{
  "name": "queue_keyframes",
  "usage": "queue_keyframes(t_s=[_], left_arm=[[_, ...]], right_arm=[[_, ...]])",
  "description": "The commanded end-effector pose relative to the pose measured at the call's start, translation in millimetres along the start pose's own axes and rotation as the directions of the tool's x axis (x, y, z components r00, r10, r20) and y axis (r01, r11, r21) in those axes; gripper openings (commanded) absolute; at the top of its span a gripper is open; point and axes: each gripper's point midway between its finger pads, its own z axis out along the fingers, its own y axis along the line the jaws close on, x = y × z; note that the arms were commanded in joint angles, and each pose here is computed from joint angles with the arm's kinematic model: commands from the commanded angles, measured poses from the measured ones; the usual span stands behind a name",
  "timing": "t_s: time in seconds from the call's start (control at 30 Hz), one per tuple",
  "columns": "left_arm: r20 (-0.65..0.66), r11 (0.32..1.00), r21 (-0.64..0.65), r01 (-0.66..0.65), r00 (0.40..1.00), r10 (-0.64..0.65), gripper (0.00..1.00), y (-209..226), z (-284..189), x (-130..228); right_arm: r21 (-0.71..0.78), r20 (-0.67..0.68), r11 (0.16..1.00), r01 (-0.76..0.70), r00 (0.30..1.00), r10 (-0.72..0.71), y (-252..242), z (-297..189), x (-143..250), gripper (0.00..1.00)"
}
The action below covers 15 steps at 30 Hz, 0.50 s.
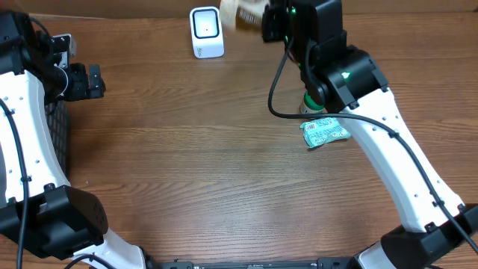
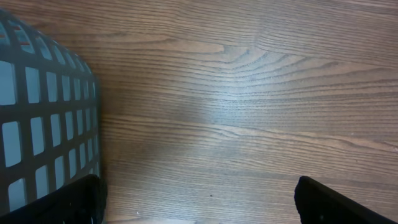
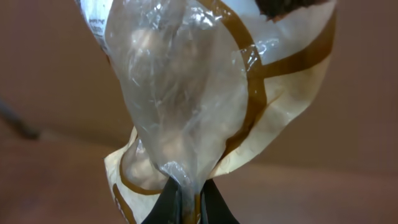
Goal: Scan the item barcode
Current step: 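Hold the Pantree bag in front of the white scanner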
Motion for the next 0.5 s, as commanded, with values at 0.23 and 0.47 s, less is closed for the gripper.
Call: queue_keyframes(t_s=[0.23, 0.47], left_arm=[[0.004, 1.000, 0.001, -0.013, 1.000, 0.013, 1.00, -1, -1, -1], [0.004, 1.000, 0.001, -0.013, 1.000, 0.013, 0.99, -1, -1, -1]], right_arm=[[0.205, -0.038, 0.867, 0.455, 0.888, -0.458, -9, 89, 42, 0.04], [0.243, -0.021, 0.631, 0.737, 0.654, -0.756, 5, 133, 55, 0.04]])
